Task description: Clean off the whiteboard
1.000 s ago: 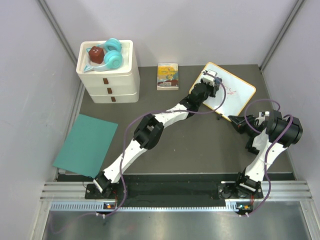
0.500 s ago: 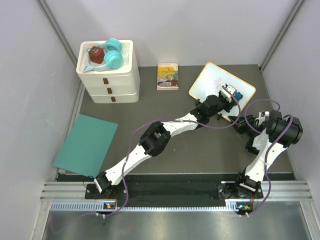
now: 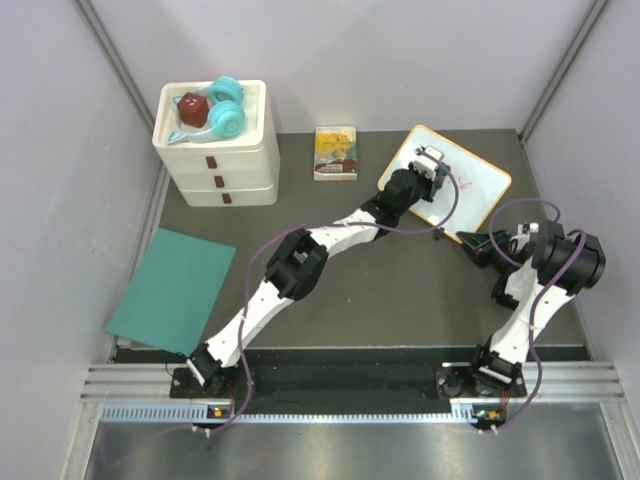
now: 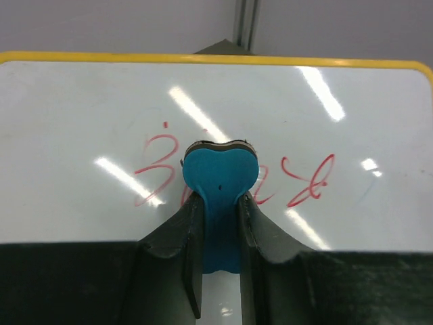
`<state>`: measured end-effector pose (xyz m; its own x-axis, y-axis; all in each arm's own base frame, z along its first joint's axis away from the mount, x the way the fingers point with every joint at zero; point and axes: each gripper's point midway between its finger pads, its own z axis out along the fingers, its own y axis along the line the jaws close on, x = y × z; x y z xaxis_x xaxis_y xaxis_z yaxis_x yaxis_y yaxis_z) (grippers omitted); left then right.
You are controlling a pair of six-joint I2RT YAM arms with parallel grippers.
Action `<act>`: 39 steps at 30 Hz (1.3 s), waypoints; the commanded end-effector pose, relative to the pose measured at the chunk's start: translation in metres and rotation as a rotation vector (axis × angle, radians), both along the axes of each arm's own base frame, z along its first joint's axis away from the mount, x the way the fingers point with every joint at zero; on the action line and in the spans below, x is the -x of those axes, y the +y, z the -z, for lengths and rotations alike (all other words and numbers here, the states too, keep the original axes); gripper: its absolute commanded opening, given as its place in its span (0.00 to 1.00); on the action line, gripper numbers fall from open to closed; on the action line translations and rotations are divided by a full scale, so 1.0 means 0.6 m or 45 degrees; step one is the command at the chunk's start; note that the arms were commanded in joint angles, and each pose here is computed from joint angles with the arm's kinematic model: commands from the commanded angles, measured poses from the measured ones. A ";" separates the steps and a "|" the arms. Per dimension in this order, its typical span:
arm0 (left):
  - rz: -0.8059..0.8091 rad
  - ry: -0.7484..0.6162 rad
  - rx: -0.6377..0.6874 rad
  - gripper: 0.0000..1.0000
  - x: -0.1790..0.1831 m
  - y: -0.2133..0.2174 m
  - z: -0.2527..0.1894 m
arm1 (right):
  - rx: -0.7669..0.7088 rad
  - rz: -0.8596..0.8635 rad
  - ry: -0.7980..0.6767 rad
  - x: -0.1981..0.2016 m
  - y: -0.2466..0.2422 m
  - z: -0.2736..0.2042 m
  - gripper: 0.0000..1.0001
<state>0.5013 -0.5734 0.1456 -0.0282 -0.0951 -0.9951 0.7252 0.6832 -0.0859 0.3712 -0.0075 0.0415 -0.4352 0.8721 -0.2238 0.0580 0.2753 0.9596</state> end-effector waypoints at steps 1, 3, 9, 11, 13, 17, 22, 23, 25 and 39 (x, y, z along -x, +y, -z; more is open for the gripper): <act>-0.038 -0.037 -0.100 0.00 -0.006 0.028 -0.083 | 0.015 0.015 -0.049 -0.004 -0.003 -0.010 0.00; -0.028 -0.021 -0.176 0.01 -0.002 0.038 -0.080 | 0.013 0.013 -0.051 -0.004 -0.002 -0.011 0.00; -0.089 0.146 -0.258 0.01 0.014 0.110 -0.061 | 0.010 0.013 -0.056 -0.005 -0.002 -0.012 0.00; -0.095 0.166 -0.272 0.00 0.017 0.126 -0.072 | 0.012 0.012 -0.057 -0.004 -0.002 -0.012 0.00; -0.075 0.194 -0.315 0.00 0.019 0.133 -0.070 | 0.011 0.014 -0.058 -0.005 -0.002 -0.012 0.00; -0.056 0.265 -0.385 0.00 0.012 0.132 -0.059 | 0.010 0.011 -0.059 -0.004 -0.002 -0.012 0.00; 0.091 0.383 -0.464 0.00 0.056 0.132 -0.039 | 0.005 0.008 -0.064 -0.005 -0.002 -0.012 0.00; 0.112 0.402 -0.473 0.00 0.068 0.137 -0.042 | 0.004 0.009 -0.065 -0.005 -0.002 -0.013 0.00; 0.126 0.518 -0.569 0.00 0.096 0.161 0.015 | 0.004 0.009 -0.065 -0.005 -0.002 -0.013 0.00; 0.288 1.025 -1.123 0.08 0.280 0.289 0.217 | 0.002 0.011 -0.067 -0.005 -0.002 -0.013 0.00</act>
<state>0.3682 -0.4234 0.0296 -0.5848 0.6066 -0.5386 0.7746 0.6147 -0.1488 0.3707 -0.0068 0.0408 -0.4377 0.8736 -0.2126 0.0624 0.2654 0.9621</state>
